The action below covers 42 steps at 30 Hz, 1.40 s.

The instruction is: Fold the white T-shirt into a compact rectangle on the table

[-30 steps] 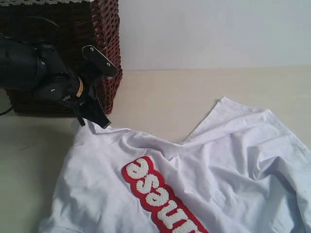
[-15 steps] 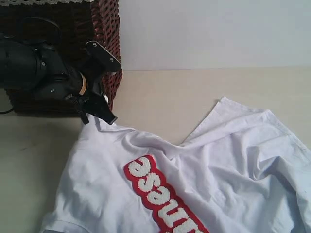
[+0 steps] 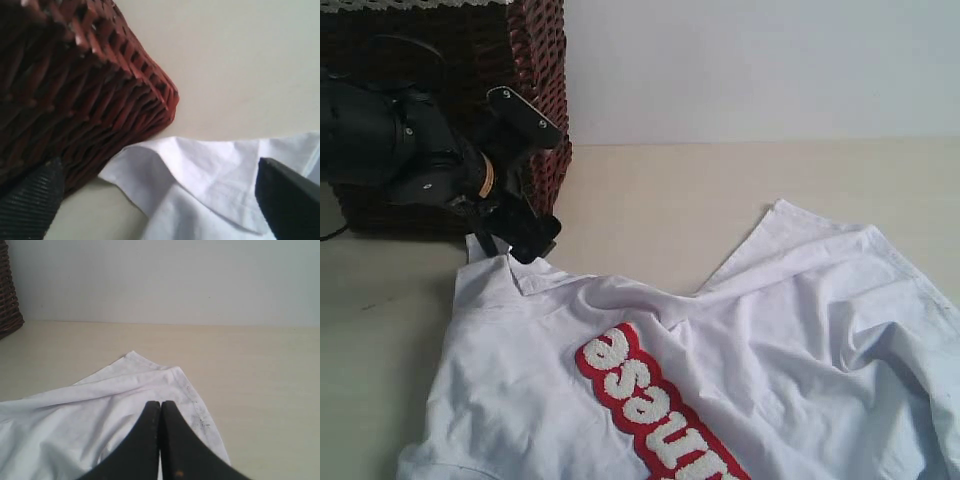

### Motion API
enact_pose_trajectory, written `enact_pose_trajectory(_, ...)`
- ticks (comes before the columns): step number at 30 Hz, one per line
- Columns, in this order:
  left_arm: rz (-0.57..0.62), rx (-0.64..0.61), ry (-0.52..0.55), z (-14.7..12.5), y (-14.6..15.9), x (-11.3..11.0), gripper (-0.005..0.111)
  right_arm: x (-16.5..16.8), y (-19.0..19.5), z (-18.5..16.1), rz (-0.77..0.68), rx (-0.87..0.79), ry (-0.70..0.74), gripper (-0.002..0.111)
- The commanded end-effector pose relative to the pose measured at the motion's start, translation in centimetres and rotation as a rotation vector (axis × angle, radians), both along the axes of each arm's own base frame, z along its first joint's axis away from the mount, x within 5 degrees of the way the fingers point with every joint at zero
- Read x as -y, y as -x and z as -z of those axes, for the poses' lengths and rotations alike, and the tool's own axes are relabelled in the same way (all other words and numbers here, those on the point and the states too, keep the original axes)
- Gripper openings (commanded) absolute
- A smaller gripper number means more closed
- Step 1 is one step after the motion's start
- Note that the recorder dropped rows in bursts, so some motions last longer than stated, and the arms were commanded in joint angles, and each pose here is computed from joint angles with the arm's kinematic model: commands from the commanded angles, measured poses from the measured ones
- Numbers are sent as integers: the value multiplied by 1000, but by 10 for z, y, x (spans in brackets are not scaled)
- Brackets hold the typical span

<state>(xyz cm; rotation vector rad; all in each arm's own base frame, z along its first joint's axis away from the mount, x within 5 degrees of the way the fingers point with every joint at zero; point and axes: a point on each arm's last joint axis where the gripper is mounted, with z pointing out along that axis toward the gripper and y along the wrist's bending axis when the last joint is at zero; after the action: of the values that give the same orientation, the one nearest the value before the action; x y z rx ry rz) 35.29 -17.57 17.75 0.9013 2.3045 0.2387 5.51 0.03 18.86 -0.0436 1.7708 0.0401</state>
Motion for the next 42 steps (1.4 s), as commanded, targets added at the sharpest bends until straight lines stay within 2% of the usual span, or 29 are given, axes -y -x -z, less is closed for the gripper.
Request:
enact_pose_trajectory(1,-138,-59,30,-17,10,-10,105,0,0,0,1,12,3,0)
enact_pose_trajectory(3,-159,-108,50,-20,18,-12,105,0,0,0,1,12,3,0)
enact_pose_trajectory(5,-102,-168,75,-16,28,-10,105,0,0,0,1,12,3,0)
enact_pose_trajectory(9,-9,-289,138,11,49,-6,102,0,0,0,1,12,3,0)
enact_pose_trajectory(11,25,-290,133,26,54,-6,95,0,0,0,1,12,3,0)
enact_pose_trajectory(13,86,-282,98,36,58,-9,78,0,0,0,1,12,3,0)
enact_pose_trajectory(16,242,-269,0,41,62,-11,36,0,0,0,1,12,3,0)
enact_pose_trajectory(18,324,-234,-37,40,60,-10,13,0,0,0,1,12,3,0)
enact_pose_trajectory(19,363,-206,-51,39,59,-9,3,0,0,0,1,12,3,0)
enact_pose_trajectory(20,393,-177,-61,38,57,-8,1,0,0,0,1,12,3,0)
enact_pose_trajectory(23,476,-65,-82,28,48,-3,8,0,0,0,1,12,3,0)
enact_pose_trajectory(28,613,102,-148,20,35,6,29,0,0,0,1,12,3,0)
enact_pose_trajectory(31,703,58,-234,32,35,5,32,0,0,0,1,12,3,0)
enact_pose_trajectory(36,745,-140,-292,54,46,0,34,0,0,0,1,12,3,0)
enact_pose_trajectory(38,746,-151,-294,55,47,-1,39,0,0,0,1,12,3,0)
enact_pose_trajectory(42,737,-100,-275,53,44,2,58,0,0,0,1,12,3,0)
